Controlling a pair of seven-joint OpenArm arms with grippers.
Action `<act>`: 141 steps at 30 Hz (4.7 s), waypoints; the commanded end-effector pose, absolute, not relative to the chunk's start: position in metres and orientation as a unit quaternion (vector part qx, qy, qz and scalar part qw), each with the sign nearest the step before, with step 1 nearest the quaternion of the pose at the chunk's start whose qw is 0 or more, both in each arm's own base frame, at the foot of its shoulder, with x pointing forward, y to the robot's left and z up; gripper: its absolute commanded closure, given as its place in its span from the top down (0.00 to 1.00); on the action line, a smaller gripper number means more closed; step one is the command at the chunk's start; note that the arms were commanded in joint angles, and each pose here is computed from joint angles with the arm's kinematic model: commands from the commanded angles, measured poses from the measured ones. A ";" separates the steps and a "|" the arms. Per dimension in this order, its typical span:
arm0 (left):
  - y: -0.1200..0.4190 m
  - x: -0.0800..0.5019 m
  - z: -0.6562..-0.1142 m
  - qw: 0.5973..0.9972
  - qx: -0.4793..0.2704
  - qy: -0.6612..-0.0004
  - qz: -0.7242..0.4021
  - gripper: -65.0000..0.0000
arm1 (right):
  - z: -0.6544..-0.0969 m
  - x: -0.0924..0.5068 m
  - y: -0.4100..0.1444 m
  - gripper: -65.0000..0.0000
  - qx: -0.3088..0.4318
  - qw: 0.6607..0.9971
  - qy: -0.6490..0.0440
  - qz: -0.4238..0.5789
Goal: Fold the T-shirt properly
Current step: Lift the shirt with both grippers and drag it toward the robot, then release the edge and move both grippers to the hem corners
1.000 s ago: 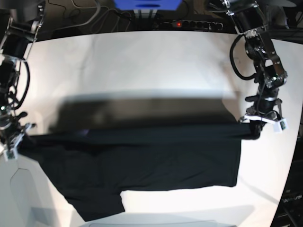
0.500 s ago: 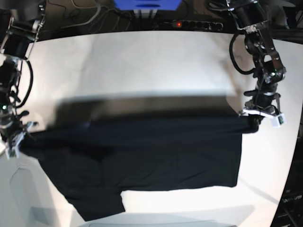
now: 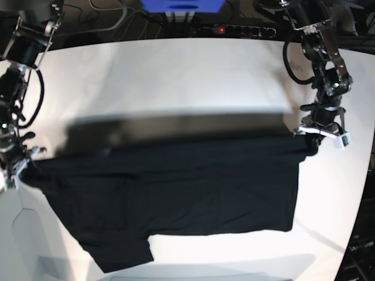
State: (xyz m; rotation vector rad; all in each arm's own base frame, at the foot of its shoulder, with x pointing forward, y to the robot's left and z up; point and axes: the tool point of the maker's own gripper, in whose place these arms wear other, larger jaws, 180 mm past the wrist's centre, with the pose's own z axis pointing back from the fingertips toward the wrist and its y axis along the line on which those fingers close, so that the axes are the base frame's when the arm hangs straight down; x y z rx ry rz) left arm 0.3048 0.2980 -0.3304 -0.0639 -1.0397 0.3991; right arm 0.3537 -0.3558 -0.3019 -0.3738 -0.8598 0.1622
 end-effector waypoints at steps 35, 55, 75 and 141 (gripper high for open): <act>0.319 0.154 -0.390 0.896 0.034 -0.373 0.240 0.00 | -0.374 0.190 -0.352 0.00 -0.194 0.935 -0.278 0.102; 0.326 0.119 -0.395 0.908 0.056 -0.337 0.241 0.00 | -0.399 0.121 -0.349 0.00 -0.184 0.957 -0.207 0.085; 0.335 0.113 -0.378 0.900 0.073 -0.352 0.247 0.68 | -0.381 0.125 -0.363 0.44 -0.207 0.949 -0.228 0.066; 0.314 0.441 -0.392 0.877 0.040 -0.455 0.150 0.70 | -0.427 0.437 -0.288 0.56 -0.011 0.927 -0.373 0.017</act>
